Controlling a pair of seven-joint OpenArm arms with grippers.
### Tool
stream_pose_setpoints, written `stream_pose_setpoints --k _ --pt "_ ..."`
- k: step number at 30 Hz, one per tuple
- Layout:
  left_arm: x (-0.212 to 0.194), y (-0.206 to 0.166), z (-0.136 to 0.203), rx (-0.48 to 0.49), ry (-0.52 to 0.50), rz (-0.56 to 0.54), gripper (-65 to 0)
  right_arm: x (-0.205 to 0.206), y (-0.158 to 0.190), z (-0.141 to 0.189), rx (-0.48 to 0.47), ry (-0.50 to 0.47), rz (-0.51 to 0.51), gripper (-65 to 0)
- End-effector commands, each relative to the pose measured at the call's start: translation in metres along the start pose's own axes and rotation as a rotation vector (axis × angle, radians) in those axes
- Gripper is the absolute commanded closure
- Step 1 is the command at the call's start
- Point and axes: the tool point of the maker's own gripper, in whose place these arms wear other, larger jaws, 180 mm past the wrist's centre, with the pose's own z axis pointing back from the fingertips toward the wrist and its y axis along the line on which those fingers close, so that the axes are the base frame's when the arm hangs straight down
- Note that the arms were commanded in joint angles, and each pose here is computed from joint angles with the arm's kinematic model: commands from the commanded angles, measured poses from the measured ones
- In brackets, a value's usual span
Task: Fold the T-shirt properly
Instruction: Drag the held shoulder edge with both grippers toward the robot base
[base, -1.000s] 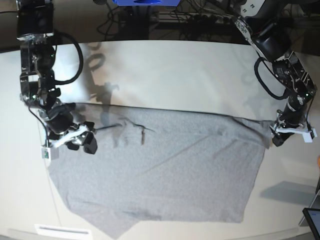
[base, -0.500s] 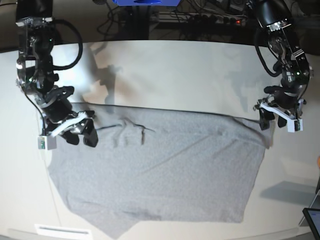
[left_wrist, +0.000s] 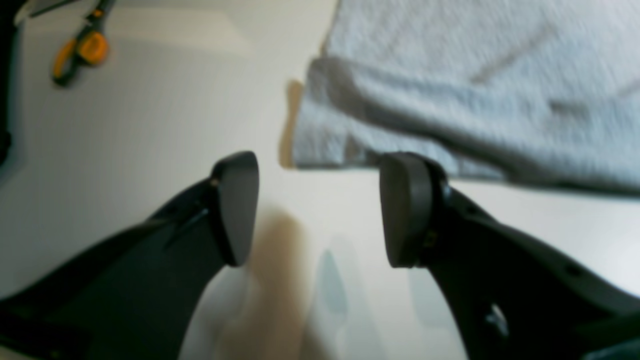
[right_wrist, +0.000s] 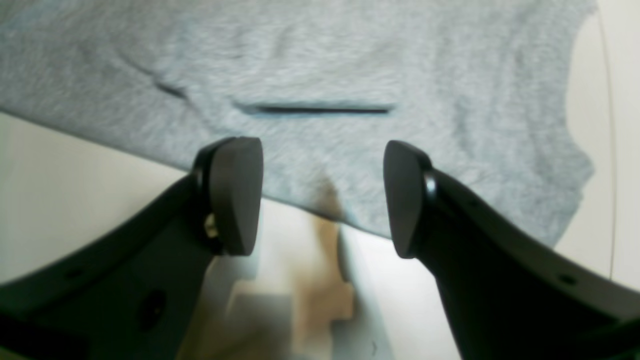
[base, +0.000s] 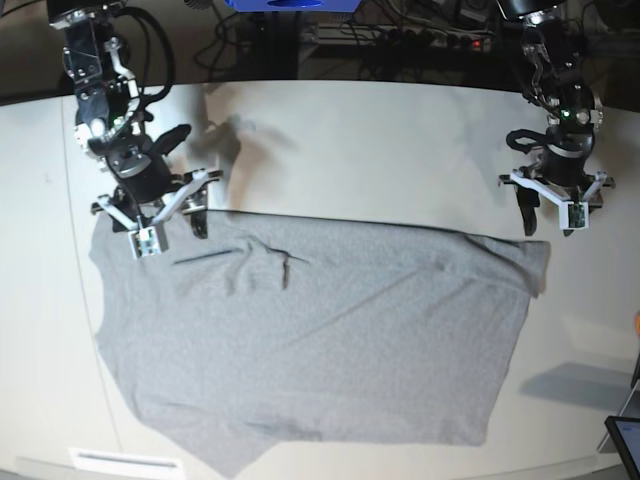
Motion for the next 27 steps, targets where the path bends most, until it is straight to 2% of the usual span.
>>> stream_pose_setpoints --k 1,3,5,9,11,13,15,16,17,19,27 --pt "0.015 0.008 0.001 0.019 -0.052 -0.024 -38.0 0.014 -0.003 0.003 -0.025 -0.065 0.014 -36.4" --pt "0.007 0.01 -0.001 0.026 -0.026 -0.048 -38.0 0.011 0.003 0.004 -0.029 -0.073 0.008 -36.4" --pt "0.005 0.015 -0.005 0.034 -0.04 -0.062 -38.0 0.011 0.008 0.003 -0.021 -0.075 -0.005 -36.4" --pt "0.019 0.021 -0.01 0.033 -0.166 -0.057 -37.8 0.013 0.007 0.003 -0.026 -0.083 -0.01 -36.3" --pt "0.025 0.022 -0.014 0.035 -0.223 -0.037 -35.9 0.019 0.005 0.001 -0.03 -0.096 -0.006 -32.9" --pt "0.028 0.024 -0.02 0.039 -0.258 -0.015 -26.4 0.021 0.004 0.0 -0.031 -0.101 -0.005 -26.4" --pt "0.03 0.026 -0.029 0.047 -0.28 0.013 -9.1 0.023 0.004 0.0 -0.031 -0.104 -0.005 -16.7" --pt "0.031 0.027 -0.034 0.051 -0.28 0.024 -2.9 0.023 0.004 0.0 -0.031 -0.104 -0.005 -12.0" --pt "0.03 0.028 -0.039 0.054 -0.275 0.034 0.0 0.023 0.005 -0.001 -0.03 -0.103 -0.011 -6.8" --pt "0.03 0.029 -0.047 0.059 -0.271 0.058 0.0 0.023 0.002 -0.001 -0.037 -0.104 -0.013 -1.6" --pt "0.035 0.032 -0.067 0.071 -0.272 0.103 0.0 0.01 -0.028 -0.012 -0.11 -0.063 -0.035 -1.6"
